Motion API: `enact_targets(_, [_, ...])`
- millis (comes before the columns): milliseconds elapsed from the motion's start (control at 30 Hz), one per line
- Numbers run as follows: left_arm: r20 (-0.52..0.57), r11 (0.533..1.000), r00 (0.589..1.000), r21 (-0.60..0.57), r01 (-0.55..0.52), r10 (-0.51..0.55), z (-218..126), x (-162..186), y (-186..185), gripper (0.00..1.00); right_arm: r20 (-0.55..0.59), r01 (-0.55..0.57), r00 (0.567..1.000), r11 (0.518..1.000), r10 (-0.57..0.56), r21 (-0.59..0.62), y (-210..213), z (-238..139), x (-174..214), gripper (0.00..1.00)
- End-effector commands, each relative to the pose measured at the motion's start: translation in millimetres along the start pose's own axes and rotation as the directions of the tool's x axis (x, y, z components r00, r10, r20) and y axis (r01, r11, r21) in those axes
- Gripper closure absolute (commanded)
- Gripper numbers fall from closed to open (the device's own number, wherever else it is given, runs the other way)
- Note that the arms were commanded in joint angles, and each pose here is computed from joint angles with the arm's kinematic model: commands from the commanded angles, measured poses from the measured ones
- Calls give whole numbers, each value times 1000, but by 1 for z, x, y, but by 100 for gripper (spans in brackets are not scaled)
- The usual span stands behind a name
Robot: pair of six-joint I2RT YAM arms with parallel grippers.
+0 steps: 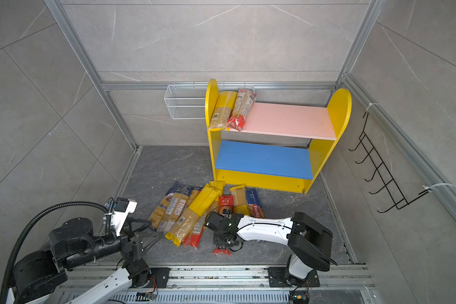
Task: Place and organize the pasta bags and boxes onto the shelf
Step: 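Grasp another red-labelled spaghetti bag with the right gripper and lift it, then carry the red bag to the shelf with the right gripper while the left arm rises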
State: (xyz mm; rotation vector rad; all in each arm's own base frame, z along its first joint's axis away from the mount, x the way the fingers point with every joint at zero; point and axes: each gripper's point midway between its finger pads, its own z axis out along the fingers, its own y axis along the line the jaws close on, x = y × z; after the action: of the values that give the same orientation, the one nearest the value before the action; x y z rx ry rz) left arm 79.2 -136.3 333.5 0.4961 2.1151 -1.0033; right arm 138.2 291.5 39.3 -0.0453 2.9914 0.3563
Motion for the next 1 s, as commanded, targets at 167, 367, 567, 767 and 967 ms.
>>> enact_targets(167, [54,997,995,6,-81,80,18,-45,-15,0,125,79,990,986,-61,-147,15,-106,-14,100])
enact_targets(367, [11,992,993,-35,-121,121,45,-62,-12,0,207,99,978,955,-41,-281,26,-171,-21,100])
enact_targets(567, [27,986,986,20,-167,167,60,-92,-32,0,297,131,955,934,-28,-332,24,-229,-30,100])
enact_targets(767, [34,974,976,70,-218,216,70,-121,-53,0,376,158,926,936,-30,-314,11,-275,-37,100])
enact_targets(967, [50,958,965,113,-263,258,79,-143,-70,0,449,134,894,949,8,-284,-7,-312,-47,100])
